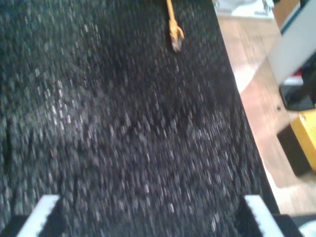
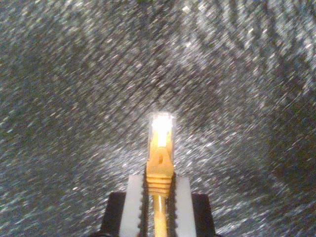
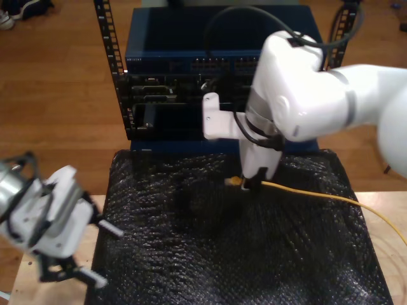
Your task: Grab the cable and plug it in
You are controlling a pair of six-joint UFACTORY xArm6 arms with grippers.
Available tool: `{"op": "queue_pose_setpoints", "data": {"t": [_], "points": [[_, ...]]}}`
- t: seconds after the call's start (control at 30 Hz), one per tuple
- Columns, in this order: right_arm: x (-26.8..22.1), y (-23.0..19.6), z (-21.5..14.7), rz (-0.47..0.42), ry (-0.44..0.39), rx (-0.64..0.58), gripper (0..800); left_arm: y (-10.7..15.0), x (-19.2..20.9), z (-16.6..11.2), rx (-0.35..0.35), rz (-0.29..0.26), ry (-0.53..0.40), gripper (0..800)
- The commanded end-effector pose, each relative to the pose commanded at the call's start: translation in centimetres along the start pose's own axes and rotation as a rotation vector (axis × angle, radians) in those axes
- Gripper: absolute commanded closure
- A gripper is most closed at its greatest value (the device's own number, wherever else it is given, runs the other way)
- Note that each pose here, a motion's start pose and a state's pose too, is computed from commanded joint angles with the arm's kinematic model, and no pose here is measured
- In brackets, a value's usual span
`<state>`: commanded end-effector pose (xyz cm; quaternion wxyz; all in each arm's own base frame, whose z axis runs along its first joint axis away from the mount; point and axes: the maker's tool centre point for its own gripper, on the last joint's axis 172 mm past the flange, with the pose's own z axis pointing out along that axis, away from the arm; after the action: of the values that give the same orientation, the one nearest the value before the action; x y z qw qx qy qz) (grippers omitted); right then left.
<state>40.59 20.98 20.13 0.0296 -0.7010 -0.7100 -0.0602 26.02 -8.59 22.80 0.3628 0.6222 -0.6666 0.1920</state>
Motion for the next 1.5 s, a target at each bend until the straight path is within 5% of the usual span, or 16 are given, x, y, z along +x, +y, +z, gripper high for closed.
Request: {"op": "queue_pose_setpoints", "data": {"t": [0.27,0.5,0.77,1.5], "points": [[1.0,-1.8,-2.6,0.003,0.15,-0.005,794,-2.8,5.9,1.7,-0.007,0.066,0.073,0],[0.4,-2.8,-4.8,0.025,0.23,0.023,794,-5.5,6.9,2.2,0.033,0.036,0.154,0],[1.8,-4.6,-6.0,0.021,0.366,0.067,794,-7.7,10.0,1.3,0.07,0.064,0.216,0],[5.2,-5.2,-9.6,0.008,0.489,0.035,794,-9.4,13.2,0.5,0.104,0.057,0.346,15]]}}
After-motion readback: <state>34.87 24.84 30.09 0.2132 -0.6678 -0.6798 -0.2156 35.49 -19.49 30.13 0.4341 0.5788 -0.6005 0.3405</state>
